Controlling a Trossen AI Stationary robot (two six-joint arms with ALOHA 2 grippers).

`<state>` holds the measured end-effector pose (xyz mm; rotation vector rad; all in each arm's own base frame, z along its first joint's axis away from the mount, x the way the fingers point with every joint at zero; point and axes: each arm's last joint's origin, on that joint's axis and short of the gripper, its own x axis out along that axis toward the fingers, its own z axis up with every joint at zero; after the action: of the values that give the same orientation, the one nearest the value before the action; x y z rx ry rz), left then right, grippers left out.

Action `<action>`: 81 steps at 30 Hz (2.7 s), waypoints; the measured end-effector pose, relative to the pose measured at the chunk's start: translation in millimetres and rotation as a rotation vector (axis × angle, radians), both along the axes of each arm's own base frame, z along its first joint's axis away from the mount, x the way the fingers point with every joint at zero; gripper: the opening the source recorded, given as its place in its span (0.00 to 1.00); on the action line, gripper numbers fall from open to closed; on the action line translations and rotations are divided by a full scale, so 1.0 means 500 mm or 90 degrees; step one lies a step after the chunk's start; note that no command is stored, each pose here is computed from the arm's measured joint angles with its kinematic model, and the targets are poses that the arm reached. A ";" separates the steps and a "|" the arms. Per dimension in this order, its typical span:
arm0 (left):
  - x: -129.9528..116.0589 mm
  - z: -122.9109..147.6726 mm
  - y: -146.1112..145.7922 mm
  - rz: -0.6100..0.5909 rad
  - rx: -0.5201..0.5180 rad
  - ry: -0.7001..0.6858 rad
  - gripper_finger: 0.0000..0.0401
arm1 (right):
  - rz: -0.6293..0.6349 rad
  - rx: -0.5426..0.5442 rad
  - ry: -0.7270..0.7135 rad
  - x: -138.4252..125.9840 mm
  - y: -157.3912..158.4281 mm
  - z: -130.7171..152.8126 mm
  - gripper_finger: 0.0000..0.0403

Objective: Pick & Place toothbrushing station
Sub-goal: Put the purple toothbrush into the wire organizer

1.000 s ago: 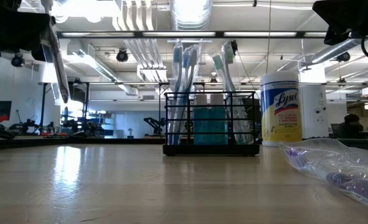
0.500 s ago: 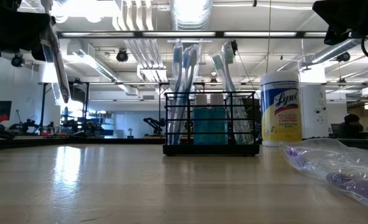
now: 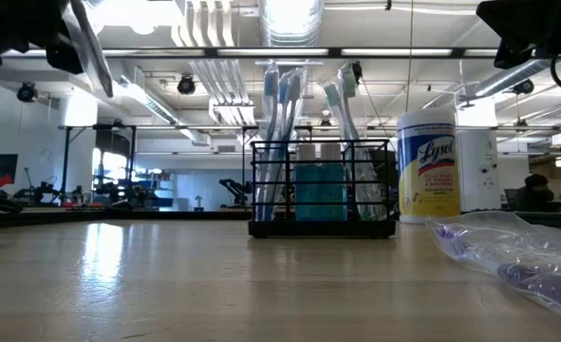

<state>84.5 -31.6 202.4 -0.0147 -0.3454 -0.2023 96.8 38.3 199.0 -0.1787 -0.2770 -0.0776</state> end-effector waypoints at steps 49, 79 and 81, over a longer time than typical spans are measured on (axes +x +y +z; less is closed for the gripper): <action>0.421 0.351 -0.101 0.076 0.156 0.147 0.03 | -0.007 0.050 0.106 0.231 0.086 0.198 0.55; 0.482 0.337 -0.076 0.058 0.151 0.179 0.02 | 0.109 0.053 0.147 0.363 0.077 0.199 0.57; 0.483 0.337 -0.073 0.061 0.150 0.179 0.02 | 0.107 0.051 0.147 0.366 0.076 0.197 0.57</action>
<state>326.0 -68.2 370.7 0.2033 -0.0412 -0.1430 279.6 76.3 297.6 -0.0836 -0.0584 0.0976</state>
